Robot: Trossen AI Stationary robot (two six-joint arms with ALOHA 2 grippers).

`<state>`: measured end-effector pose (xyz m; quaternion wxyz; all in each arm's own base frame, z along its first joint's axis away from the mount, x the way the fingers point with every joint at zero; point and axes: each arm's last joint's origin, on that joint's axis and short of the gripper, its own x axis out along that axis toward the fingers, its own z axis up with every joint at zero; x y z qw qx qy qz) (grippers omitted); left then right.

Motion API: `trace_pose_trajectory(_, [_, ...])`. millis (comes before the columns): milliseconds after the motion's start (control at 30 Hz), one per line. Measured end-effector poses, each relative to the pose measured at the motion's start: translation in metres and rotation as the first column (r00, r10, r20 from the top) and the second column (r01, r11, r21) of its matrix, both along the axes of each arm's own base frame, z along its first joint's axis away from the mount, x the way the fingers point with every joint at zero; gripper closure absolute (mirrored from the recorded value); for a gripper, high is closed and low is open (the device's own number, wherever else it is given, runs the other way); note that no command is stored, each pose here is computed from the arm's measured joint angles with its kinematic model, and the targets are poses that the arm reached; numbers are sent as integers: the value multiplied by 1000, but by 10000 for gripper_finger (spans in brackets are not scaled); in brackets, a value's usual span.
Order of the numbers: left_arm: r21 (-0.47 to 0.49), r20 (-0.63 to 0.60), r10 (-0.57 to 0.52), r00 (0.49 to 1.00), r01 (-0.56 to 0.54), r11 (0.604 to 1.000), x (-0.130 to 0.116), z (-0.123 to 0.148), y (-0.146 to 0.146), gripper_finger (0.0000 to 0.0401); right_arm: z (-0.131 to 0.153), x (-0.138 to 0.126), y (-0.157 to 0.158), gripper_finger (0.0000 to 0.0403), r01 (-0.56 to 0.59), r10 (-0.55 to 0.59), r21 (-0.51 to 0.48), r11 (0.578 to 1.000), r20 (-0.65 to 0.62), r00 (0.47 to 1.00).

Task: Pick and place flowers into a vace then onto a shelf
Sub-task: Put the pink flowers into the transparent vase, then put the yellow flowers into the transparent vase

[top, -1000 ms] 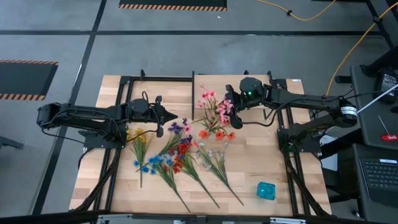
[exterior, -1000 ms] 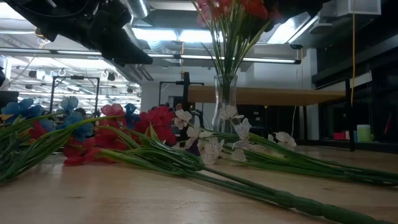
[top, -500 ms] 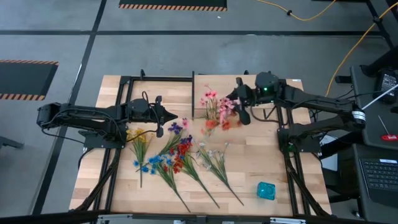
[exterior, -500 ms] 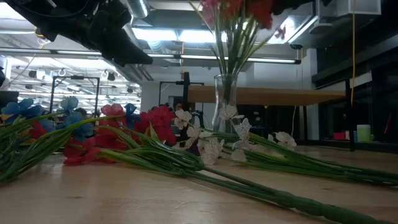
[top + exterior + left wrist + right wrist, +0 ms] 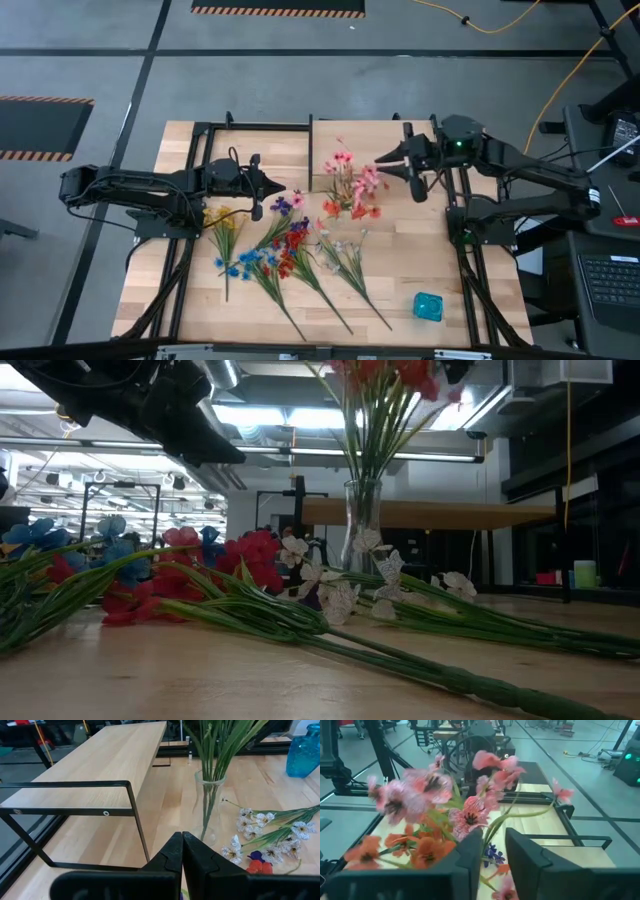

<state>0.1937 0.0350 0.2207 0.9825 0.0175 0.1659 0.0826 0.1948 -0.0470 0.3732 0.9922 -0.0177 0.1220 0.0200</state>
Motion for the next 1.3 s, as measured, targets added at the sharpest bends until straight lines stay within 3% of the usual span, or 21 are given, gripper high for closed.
trace_pose_trajectory(333, [0,0,0,1000,0,1000,0,0,0,394,-5,-6,2,398,0,0,2,1000,-13,1000])
trace_pose_trajectory(567, [0,0,1,1000,-1,1000,0,0,0,394,-6,-6,2,381,0,0,7,1000,-19,1000])
trace_pose_trajectory(800, [2,0,4,1000,-4,1000,0,0,0,396,-12,-3,1,388,-2,3,16,1000,-75,997])
trace_pose_trajectory(1067, [1,0,3,1000,-3,1000,0,0,0,395,-12,-1,1,397,-24,20,-55,998,-62,998])
trace_pose_trajectory(1300, [1,0,3,1000,-3,1000,0,0,0,399,-42,-3,0,399,-6,4,-76,997,-30,1000])
